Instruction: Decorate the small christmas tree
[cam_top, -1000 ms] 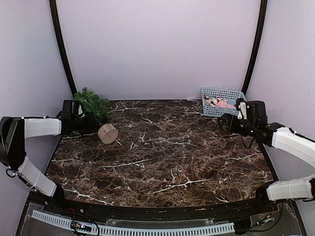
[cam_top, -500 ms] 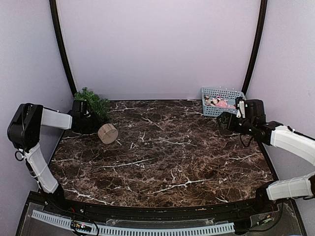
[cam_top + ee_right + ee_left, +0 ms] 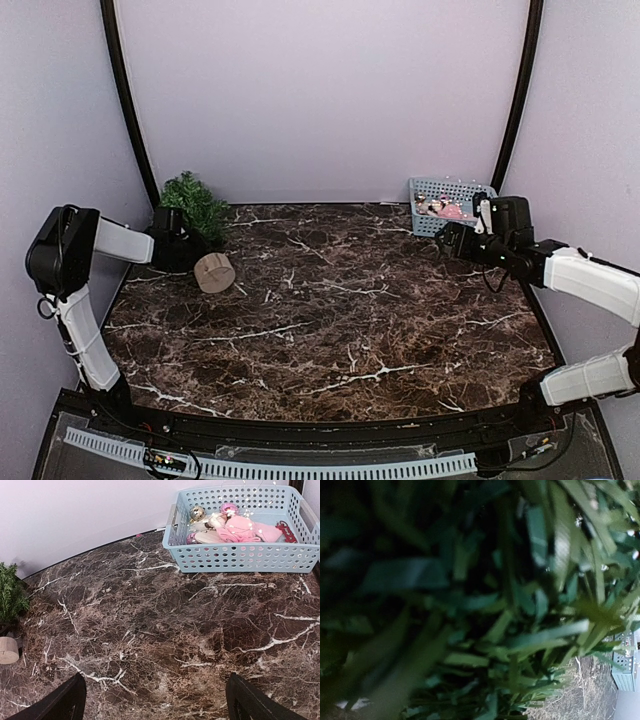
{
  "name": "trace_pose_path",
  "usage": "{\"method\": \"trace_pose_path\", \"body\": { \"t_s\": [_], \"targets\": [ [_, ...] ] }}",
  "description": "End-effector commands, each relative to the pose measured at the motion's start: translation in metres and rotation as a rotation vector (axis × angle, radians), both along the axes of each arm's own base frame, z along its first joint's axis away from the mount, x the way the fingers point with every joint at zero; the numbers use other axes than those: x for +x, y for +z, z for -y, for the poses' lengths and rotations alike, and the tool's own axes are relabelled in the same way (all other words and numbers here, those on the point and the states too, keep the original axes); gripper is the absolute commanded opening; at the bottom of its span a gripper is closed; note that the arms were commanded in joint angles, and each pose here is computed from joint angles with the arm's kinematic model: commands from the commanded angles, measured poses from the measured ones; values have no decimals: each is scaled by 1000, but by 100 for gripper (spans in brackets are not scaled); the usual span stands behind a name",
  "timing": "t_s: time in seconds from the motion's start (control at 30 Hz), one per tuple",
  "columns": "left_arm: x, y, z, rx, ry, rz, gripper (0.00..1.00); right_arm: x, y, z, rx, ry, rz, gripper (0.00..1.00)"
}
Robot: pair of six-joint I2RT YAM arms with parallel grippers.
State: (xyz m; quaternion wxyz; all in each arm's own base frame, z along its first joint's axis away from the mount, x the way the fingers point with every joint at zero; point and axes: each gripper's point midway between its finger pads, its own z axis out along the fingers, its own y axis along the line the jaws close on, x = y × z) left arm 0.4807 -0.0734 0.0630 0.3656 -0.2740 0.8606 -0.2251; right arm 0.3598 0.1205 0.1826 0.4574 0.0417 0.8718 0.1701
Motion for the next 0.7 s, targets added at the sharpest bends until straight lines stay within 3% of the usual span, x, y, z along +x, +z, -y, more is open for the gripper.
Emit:
{"method": "trace_pose_path", "body": {
  "t_s": [0.0, 0.2, 0.37, 0.5, 0.67],
  "targets": [
    [-2, 52, -6, 45, 5, 144, 0, 5, 30, -7, 31, 18, 79, 99],
    [-30, 131, 16, 157, -160, 364, 0, -7, 57, -11, 95, 43, 131, 99],
    [-85, 204, 59, 214, -334, 605, 0, -23, 90, -29, 199, 148, 193, 99],
    [-133, 231, 94, 224, -490, 779, 0, -40, 118, -59, 303, 327, 241, 99],
    [-178, 241, 144, 217, -665, 859, 0, -67, 172, -112, 399, 589, 291, 99]
  ]
}}
